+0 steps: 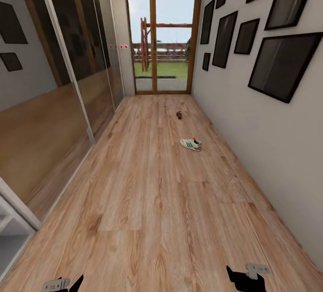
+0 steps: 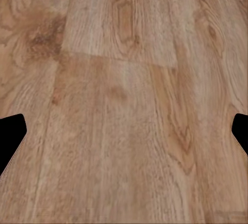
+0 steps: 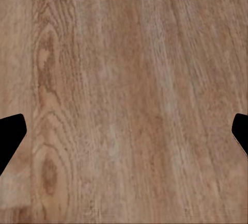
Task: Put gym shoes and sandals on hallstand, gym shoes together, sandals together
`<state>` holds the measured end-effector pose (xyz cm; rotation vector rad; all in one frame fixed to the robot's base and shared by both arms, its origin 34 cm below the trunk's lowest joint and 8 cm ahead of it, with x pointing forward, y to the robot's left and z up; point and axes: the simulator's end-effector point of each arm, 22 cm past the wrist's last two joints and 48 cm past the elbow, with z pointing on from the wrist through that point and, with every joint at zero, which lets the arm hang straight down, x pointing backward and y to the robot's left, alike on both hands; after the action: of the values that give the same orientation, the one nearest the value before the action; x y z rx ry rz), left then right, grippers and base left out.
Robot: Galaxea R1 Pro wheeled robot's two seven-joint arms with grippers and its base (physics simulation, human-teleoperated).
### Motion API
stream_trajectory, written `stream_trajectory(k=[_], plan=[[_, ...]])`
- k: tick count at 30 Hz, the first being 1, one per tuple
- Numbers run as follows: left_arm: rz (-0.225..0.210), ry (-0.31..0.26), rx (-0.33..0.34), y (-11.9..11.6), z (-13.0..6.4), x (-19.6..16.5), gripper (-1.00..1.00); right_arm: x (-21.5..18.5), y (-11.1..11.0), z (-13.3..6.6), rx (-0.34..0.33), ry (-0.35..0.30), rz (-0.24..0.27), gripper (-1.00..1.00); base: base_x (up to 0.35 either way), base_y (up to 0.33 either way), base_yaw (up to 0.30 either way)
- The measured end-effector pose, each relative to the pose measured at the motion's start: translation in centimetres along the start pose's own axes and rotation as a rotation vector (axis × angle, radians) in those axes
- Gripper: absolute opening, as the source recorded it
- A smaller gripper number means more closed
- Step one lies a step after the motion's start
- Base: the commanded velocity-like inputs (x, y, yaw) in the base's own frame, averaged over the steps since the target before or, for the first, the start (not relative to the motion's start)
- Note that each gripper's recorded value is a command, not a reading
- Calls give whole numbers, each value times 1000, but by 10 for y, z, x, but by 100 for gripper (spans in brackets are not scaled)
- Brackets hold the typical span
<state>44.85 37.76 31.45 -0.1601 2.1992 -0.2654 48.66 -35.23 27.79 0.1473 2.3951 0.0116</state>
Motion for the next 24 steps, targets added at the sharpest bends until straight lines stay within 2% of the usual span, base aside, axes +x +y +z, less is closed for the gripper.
stream_trajectory(k=[24], plan=[[0,0,0,0,0,0,100,0,0,0,1,1,0,100,339,0,0]])
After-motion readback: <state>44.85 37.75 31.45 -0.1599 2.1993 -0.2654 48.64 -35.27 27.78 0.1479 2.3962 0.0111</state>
